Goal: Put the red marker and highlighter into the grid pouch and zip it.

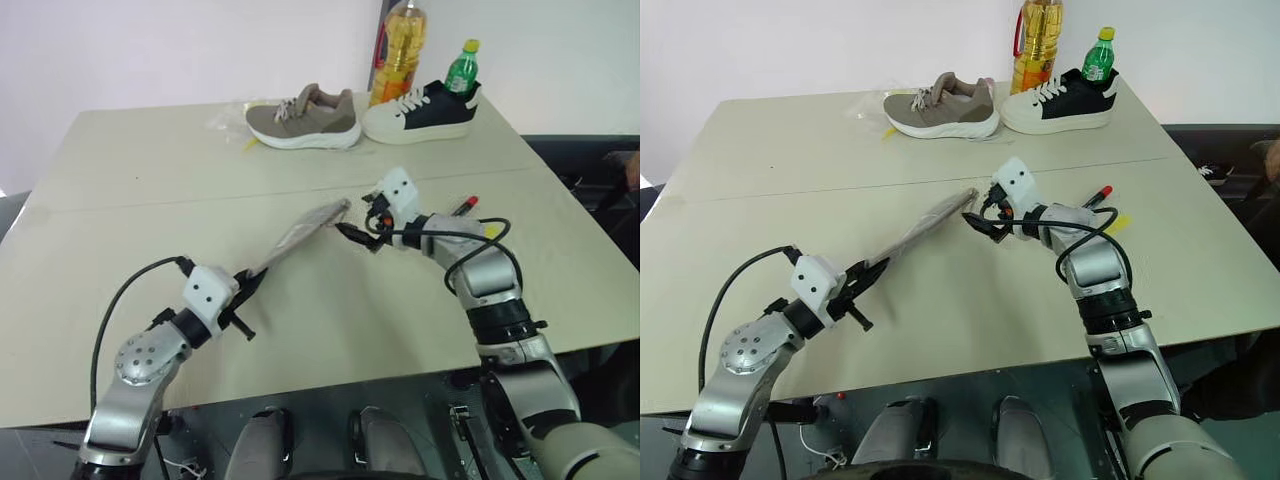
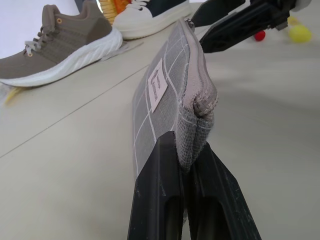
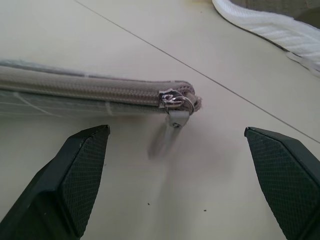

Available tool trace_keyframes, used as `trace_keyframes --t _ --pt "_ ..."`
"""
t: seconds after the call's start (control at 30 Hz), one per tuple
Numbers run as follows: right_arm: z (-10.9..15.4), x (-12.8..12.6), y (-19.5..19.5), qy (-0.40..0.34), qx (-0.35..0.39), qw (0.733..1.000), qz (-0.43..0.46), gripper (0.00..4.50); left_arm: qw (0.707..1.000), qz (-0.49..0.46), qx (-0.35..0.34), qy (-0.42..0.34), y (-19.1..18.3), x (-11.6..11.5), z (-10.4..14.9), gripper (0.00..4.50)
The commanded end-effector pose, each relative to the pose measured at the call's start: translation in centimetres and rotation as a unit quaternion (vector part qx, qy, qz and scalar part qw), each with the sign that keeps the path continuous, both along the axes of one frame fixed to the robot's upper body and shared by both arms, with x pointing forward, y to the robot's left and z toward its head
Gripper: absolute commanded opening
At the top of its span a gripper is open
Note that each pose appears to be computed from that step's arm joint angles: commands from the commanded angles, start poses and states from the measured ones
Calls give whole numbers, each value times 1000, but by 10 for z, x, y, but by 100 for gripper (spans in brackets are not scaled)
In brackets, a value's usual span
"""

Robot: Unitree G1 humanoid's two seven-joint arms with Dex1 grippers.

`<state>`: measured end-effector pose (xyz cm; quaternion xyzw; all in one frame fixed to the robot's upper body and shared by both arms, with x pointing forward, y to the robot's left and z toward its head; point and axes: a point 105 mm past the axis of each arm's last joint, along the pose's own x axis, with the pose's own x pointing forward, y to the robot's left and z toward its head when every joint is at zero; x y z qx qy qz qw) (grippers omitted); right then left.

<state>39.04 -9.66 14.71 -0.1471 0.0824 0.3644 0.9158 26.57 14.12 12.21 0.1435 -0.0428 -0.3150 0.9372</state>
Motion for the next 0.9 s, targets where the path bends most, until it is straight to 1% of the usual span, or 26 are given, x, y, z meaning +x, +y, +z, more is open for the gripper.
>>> trace_keyframes --t 0.03,0.07,0.13,0.27,0.3,0.37,0.47,0.57,0.77,0.9 --pt "12 4 7 -31 6 999 4 448 1000 -18 -6 -23 -7 -5 15 0" --pt "11 5 7 -32 6 999 2 424 1000 -20 -5 -22 -7 -6 15 0" --pt "9 7 7 -36 0 999 1 361 1000 -21 0 -22 -8 -7 14 0" --pt "10 6 8 -39 -1 999 5 158 1000 -15 2 -22 -5 -6 15 0" --pt "12 6 9 -41 -2 999 7 100 1000 -13 2 -22 -5 -6 15 0" --pt "13 4 11 -47 -13 999 14 7 1000 -10 5 -22 -5 -5 14 0" --pt "15 -1 15 -59 -37 997 28 7 1000 -4 6 -21 -6 -2 12 0" --pt "15 -11 22 -78 -80 992 59 7 1000 2 9 -16 -12 3 6 0" --pt "18 -31 33 -90 -118 983 111 7 1000 -3 -11 -8 -42 21 0 0" --pt "17 -50 41 -101 -161 968 166 7 999 -4 -29 -12 -63 35 2 0"
